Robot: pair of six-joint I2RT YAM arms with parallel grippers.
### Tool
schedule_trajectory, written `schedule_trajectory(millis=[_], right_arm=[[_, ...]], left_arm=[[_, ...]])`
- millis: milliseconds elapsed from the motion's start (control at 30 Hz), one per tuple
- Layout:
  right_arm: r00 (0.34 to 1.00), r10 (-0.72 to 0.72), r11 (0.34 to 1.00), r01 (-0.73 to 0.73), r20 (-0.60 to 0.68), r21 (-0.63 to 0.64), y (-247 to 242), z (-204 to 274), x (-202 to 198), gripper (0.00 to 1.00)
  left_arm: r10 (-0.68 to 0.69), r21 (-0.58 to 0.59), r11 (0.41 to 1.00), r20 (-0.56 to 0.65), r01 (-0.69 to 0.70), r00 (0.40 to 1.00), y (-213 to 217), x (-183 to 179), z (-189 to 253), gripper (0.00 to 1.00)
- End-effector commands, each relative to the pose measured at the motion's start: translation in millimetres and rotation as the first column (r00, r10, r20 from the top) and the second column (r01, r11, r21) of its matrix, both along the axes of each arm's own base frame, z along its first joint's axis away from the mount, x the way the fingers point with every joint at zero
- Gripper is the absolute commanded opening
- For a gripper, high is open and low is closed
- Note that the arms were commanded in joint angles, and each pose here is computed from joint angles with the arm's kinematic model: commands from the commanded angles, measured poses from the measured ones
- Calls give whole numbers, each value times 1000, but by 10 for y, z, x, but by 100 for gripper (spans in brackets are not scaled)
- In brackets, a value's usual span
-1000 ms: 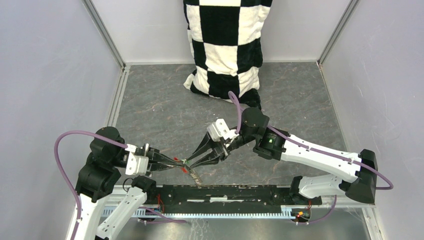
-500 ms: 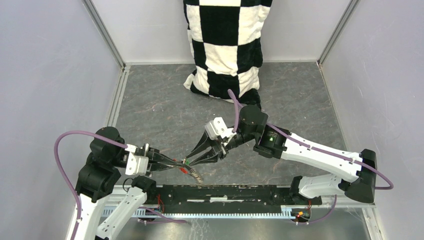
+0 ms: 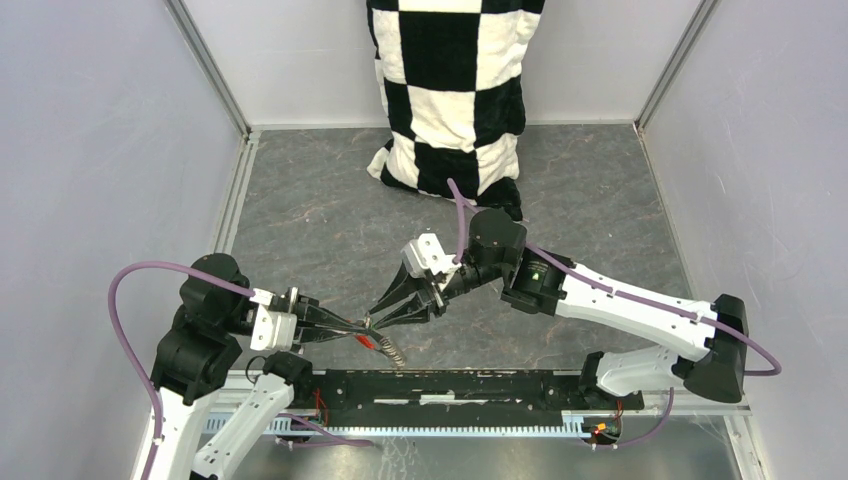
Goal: Put the keys on the keyring
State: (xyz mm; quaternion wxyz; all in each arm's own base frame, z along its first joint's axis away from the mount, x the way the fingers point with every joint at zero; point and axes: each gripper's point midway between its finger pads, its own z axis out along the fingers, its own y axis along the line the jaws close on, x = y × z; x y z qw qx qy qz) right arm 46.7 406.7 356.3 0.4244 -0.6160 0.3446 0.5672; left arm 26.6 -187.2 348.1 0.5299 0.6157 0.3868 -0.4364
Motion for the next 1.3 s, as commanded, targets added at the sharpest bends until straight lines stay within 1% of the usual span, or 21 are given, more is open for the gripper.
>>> schedule_trajectory(millis=[0, 100, 200, 333, 433, 500, 533, 767, 900, 1033, 1267], right_arm=[[1000, -8, 997, 7, 15, 72, 35, 265, 15, 32], [1000, 3, 997, -4, 10, 79, 34, 286, -3, 31], [1000, 14, 996, -15, 10, 83, 25, 309, -21, 24], [999, 35, 996, -35, 3, 83, -3, 310, -63, 20], [999, 36, 996, -36, 2, 80, -13, 317, -69, 10], [999, 35, 997, -35, 2, 74, -13, 310, -64, 2], [999, 35, 997, -35, 4, 69, -12, 305, -64, 1], [1000, 15, 999, -15, 9, 28, -83, 252, -58, 0], [999, -26, 1000, 26, -19, 1, -118, 249, -28, 1], [995, -84, 995, 81, -50, -57, -130, 181, 42, 0], [992, -93, 993, 88, -80, -73, -144, 194, 35, 1]], left_arm=[[-35, -34, 999, 93, 39, 995, 6, -70, 158, 2], [-36, -34, 999, 93, 39, 995, 3, -65, 157, 2], [-33, -33, 999, 94, 36, 995, 1, -54, 156, 2], [-25, -31, 999, 97, 28, 995, 1, -38, 142, 2], [-17, -31, 999, 105, 20, 994, 2, -24, 137, 2], [-12, -31, 999, 109, 15, 994, 3, -16, 133, 2], [-6, -30, 999, 112, 10, 994, 4, -9, 131, 2], [51, -24, 999, 131, -48, 990, 19, 71, 88, 2], [74, -16, 997, 124, -73, 989, 18, 128, 52, 2], [101, -8, 995, 122, -101, 987, 18, 192, 17, 2], [122, 1, 992, 123, -123, 985, 23, 240, -37, 2]])
